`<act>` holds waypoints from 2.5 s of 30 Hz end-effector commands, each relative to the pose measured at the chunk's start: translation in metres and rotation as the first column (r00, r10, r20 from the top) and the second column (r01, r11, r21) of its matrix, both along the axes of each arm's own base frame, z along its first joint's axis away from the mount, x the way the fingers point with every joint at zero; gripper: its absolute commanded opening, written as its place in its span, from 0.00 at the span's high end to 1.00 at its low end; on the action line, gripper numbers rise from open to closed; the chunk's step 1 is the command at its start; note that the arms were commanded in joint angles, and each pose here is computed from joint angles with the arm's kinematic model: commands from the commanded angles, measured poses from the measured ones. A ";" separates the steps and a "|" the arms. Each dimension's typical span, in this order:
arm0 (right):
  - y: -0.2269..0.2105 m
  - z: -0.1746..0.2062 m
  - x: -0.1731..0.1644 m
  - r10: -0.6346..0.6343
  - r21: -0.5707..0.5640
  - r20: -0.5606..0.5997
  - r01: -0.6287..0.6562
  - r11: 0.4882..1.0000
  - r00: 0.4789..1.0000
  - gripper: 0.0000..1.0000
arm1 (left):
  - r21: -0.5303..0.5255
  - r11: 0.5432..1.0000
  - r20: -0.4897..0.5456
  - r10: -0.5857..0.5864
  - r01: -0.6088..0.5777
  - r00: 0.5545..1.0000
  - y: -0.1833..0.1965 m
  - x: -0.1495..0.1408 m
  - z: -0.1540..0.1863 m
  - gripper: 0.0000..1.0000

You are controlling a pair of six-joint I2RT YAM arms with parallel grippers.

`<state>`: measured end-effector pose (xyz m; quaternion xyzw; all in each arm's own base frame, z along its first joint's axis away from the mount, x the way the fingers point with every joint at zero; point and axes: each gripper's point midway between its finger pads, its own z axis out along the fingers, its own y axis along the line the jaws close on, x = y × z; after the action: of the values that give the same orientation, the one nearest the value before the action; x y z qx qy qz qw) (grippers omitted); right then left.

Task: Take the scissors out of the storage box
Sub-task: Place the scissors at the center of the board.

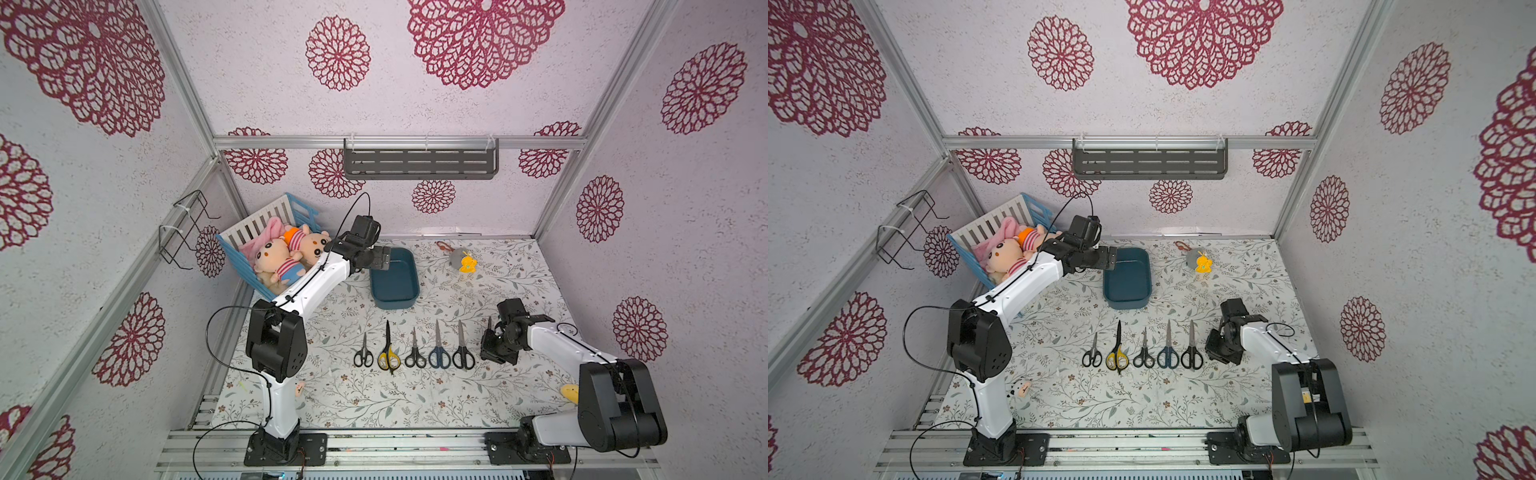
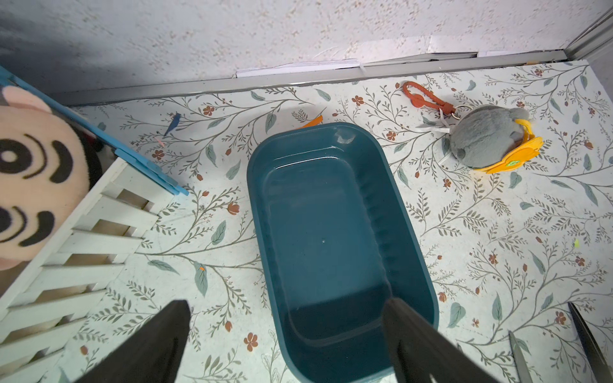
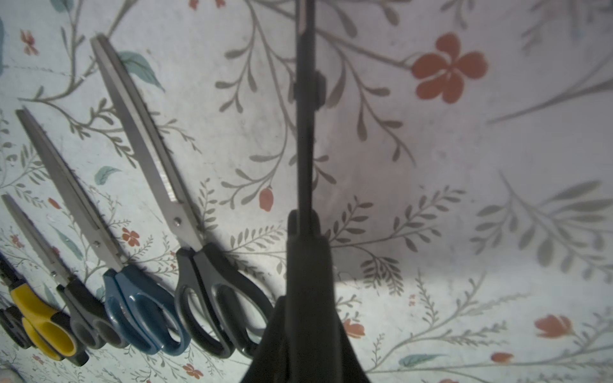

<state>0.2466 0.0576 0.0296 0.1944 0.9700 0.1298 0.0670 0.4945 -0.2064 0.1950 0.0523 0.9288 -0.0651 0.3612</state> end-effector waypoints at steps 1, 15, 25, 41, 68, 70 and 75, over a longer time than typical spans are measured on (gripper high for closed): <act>0.001 0.006 0.011 0.019 0.002 0.064 -0.019 1.000 0.998 0.87 | -0.011 1.000 0.042 -0.004 0.004 0.999 0.007 -0.003 0.024 0.03; -0.020 0.002 -0.005 0.001 -0.116 -0.003 -0.002 0.993 1.000 0.55 | -0.037 0.999 0.034 0.021 -0.019 0.999 0.010 -0.006 0.020 0.03; -0.036 0.023 0.011 -0.005 -0.207 0.028 0.011 0.978 1.000 0.48 | -0.043 0.999 0.040 0.015 -0.014 0.999 0.009 -0.005 0.024 0.03; -0.014 0.017 0.030 -0.012 -0.108 0.089 0.021 0.994 0.996 0.60 | -0.037 0.999 0.026 0.019 -0.018 0.999 0.010 -0.004 0.022 0.03; -0.018 -0.007 0.005 0.110 -0.186 -0.015 -0.111 0.976 0.994 0.77 | -0.029 0.999 0.021 0.026 -0.026 0.999 0.012 -0.002 0.018 0.03; -0.018 -0.006 0.005 0.114 -0.198 -0.016 -0.115 0.973 0.993 0.77 | -0.037 0.999 0.016 0.025 -0.024 1.000 0.011 -0.001 0.017 0.03; -0.020 -0.002 0.005 0.171 -0.278 -0.059 -0.181 0.943 0.984 0.78 | -0.051 0.998 0.018 0.025 -0.025 1.000 0.010 0.000 0.018 0.03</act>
<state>0.2487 0.0433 0.0194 0.1248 0.9897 0.0287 0.0637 0.4883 -0.1989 0.2027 0.0409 0.9283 -0.0756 0.3617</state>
